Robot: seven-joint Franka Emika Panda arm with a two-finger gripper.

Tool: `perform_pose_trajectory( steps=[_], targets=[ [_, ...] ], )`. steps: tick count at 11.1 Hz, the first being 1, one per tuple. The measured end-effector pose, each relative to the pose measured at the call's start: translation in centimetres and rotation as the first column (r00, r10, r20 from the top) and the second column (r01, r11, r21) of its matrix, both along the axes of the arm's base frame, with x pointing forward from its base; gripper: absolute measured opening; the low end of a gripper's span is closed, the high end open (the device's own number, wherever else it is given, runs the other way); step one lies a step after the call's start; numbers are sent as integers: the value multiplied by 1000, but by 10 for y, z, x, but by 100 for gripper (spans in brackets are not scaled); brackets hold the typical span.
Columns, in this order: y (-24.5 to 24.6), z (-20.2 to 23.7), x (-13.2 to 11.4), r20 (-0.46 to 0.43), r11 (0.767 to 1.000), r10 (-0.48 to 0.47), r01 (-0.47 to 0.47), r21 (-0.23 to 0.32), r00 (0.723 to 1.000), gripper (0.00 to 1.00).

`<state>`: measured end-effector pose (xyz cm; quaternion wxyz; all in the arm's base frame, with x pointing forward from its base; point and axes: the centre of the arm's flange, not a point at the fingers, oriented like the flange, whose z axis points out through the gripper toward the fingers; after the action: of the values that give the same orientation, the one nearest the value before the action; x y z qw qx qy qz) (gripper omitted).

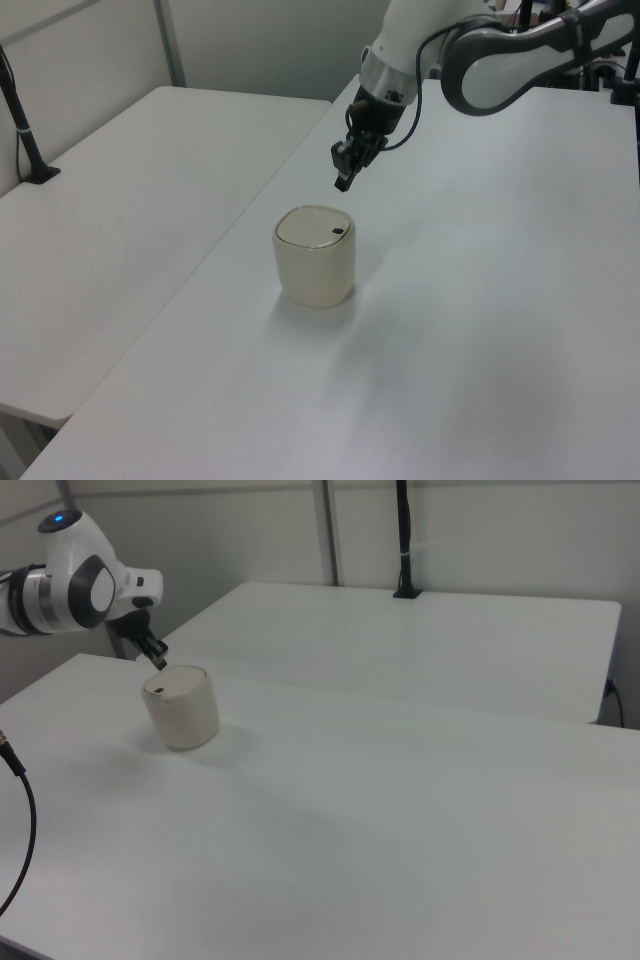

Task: Open the trash bin
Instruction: 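Lower the gripper fingers onto the lid edge near the hole, then lift the lid edge upward, flipping the lid open on its hinge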

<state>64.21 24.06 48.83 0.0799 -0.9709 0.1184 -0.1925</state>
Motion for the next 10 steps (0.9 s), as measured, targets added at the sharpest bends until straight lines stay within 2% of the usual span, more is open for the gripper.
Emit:
perform_pose_trajectory(
  steps=[4, 7, 10],
  targets=[
    [20, -29, 0, -21, 1000, 23, -24, -17, 1000, 1],
    [22, -52, 6, -6, 999, -19, 19, -47, 1000, 1],
    [26, -55, 6, -3, 998, -16, 16, -54, 1000, 1]
  ],
)
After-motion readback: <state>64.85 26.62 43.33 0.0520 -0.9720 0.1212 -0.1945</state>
